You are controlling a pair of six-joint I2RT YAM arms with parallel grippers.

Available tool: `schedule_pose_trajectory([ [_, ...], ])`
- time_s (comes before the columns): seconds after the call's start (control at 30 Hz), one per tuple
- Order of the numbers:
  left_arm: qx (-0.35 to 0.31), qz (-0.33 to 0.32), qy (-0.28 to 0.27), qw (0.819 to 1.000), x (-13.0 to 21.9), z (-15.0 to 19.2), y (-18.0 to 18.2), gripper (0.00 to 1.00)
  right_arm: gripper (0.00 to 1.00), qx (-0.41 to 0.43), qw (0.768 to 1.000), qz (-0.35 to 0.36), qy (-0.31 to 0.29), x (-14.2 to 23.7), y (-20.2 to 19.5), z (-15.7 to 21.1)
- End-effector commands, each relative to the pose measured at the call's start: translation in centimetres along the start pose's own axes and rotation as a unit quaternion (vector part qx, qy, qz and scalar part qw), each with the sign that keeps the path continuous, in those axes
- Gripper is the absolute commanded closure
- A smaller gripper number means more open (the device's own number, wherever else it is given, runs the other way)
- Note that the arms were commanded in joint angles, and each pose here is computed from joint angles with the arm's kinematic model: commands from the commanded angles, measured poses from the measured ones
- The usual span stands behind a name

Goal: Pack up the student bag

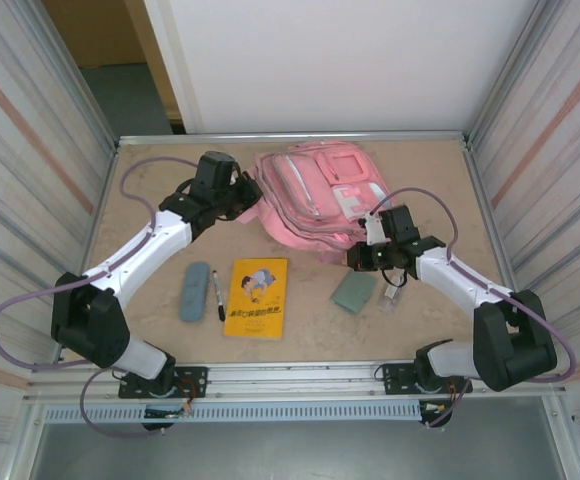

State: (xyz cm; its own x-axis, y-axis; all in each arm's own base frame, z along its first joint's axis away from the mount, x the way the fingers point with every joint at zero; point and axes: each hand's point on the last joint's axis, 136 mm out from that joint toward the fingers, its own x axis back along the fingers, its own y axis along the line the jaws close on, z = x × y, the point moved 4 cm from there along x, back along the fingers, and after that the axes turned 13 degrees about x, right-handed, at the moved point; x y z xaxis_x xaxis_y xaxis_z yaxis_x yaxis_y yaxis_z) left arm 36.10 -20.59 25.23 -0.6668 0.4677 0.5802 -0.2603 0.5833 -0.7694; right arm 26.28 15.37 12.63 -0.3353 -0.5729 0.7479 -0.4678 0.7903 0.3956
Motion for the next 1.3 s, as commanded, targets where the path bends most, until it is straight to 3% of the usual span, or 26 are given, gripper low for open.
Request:
schedule_pose_trajectory([
  [0.0,-0.002,0.062,0.013,0.998,0.7,1.3,-2.5,0.96,1.00,0.037,0.997,-0.071,-0.007,0.9,3.1,-2.1],
  [0.17,-0.011,0.048,0.015,0.999,-0.6,2.8,-2.2,0.98,1.00,0.048,0.994,-0.100,0.013,1.0,5.3,-3.4],
  [0.27,0.002,0.049,0.021,0.999,-1.5,3.3,-1.9,0.99,1.00,0.026,0.996,-0.084,0.034,0.8,5.2,-3.9],
  [0.4,0.004,0.039,0.012,0.999,-2.7,4.4,-1.6,1.00,0.99,0.002,0.992,-0.116,0.050,-0.2,6.2,-5.0],
  [0.63,0.027,0.028,0.022,0.999,-5.1,6.2,-0.3,1.00,0.96,0.015,0.979,-0.184,0.091,-1.9,11.8,-6.4],
  [0.8,0.048,0.015,0.005,0.999,-5.5,6.0,1.4,1.00,0.93,0.023,0.979,-0.142,0.143,-3.0,12.0,-4.2],
  [0.97,0.052,-0.005,0.001,0.999,-5.8,5.8,3.0,0.99,0.90,0.036,0.980,-0.071,0.181,-4.2,9.1,-1.9],
  [1.07,0.042,-0.029,-0.008,0.999,-5.5,5.3,4.7,0.92,0.91,0.043,0.981,-0.064,0.180,-4.6,7.7,-1.9],
  [1.2,0.040,-0.038,0.009,0.998,-5.1,4.2,6.8,0.67,0.92,0.055,0.980,-0.053,0.184,-5.2,6.5,-2.5],
  [1.27,0.025,-0.033,0.022,0.999,-4.3,4.1,7.1,0.62,0.92,0.059,0.980,-0.042,0.186,-5.5,5.9,-2.9],
])
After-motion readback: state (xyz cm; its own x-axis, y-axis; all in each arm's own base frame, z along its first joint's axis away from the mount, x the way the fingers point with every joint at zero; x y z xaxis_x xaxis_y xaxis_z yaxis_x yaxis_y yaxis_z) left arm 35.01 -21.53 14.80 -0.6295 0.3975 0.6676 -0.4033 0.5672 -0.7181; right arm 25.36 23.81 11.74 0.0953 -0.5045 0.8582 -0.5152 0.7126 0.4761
